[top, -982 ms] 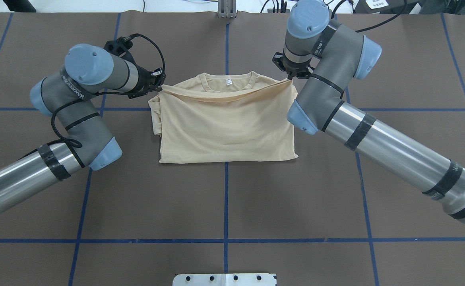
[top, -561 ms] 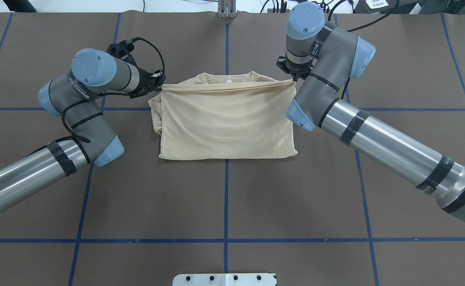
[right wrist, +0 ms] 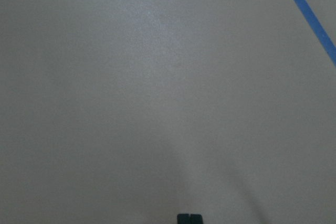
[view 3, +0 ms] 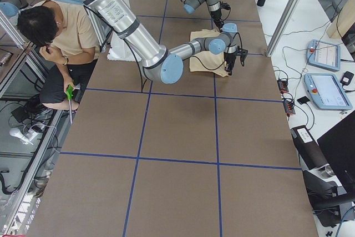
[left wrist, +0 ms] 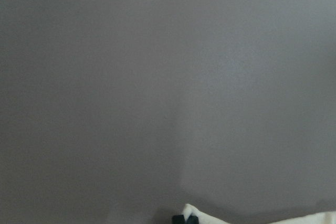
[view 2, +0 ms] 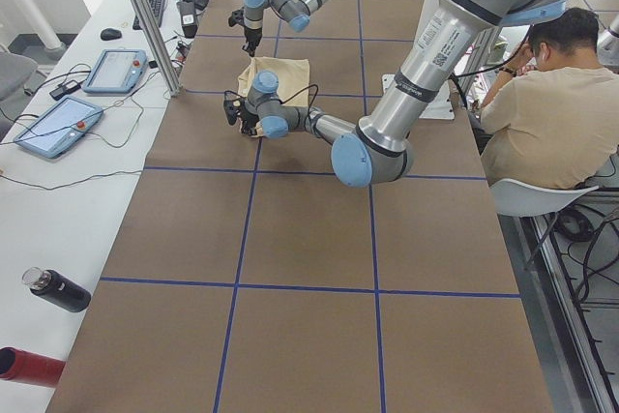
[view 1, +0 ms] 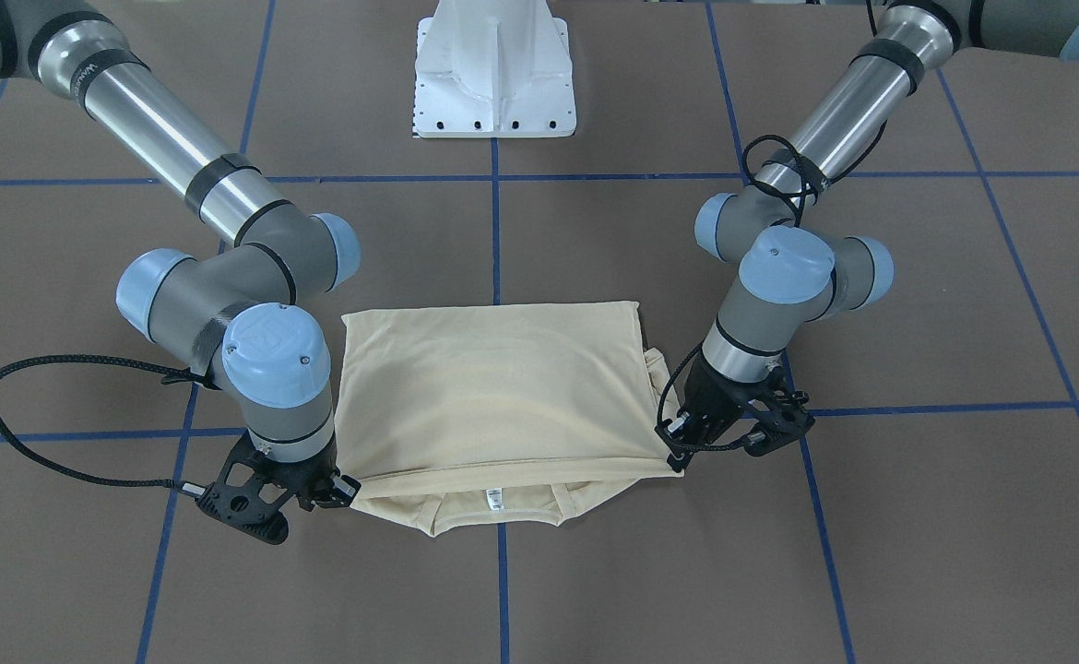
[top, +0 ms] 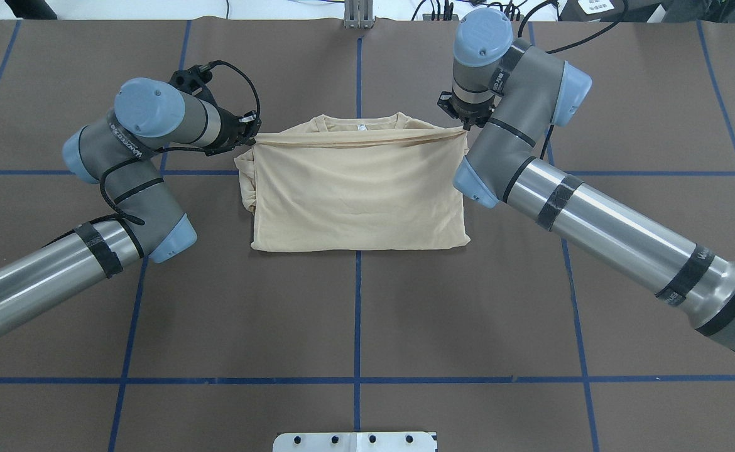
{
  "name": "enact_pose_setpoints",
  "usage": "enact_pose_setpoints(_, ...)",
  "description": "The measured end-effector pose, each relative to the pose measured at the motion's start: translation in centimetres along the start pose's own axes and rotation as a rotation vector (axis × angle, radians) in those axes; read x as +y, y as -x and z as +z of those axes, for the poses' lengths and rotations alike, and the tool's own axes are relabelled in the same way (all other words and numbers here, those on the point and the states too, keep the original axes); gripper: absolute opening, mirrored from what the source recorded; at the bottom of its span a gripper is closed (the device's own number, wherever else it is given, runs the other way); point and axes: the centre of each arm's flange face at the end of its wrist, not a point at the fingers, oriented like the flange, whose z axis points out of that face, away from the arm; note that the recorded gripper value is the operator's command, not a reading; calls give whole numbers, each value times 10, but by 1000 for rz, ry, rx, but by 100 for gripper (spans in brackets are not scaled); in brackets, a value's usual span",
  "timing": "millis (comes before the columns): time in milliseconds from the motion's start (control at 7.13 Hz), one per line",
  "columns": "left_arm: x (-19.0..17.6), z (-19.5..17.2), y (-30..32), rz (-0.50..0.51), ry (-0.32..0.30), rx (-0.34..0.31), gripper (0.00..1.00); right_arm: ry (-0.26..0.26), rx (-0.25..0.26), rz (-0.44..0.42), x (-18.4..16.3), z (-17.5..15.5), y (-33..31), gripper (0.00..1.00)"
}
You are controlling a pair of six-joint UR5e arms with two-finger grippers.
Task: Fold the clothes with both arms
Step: 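Release the hem at the collar and raise both grippers away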
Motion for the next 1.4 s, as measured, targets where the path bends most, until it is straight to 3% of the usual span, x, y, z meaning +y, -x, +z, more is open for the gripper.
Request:
enact_pose_setpoints(140, 0, 0, 0, 0, 0, -1, 28, -1, -3, 2, 0, -2, 3, 56)
enact_pose_setpoints(281, 0, 1, 1, 0, 0, -2, 41, -1, -5, 4, -1, -4, 5, 63)
enact_pose_setpoints(421, 0, 1, 0, -2, 1, -2, 44, -2, -6, 5, -1, -5, 6, 65)
enact_pose_setpoints(702, -8, -5, -1, -13, -7, 5, 55, -7, -21, 7, -4, -14, 11, 88)
enact_pose_setpoints(1122, -32, -63, -5, -23, -13, 79, 57, -2, -173, 125, -9, -89, -10, 92)
enact_pose_setpoints(1403, -33, -96, 6, -20, -14, 112, 57, 15, -234, 220, 41, -100, -85, 91)
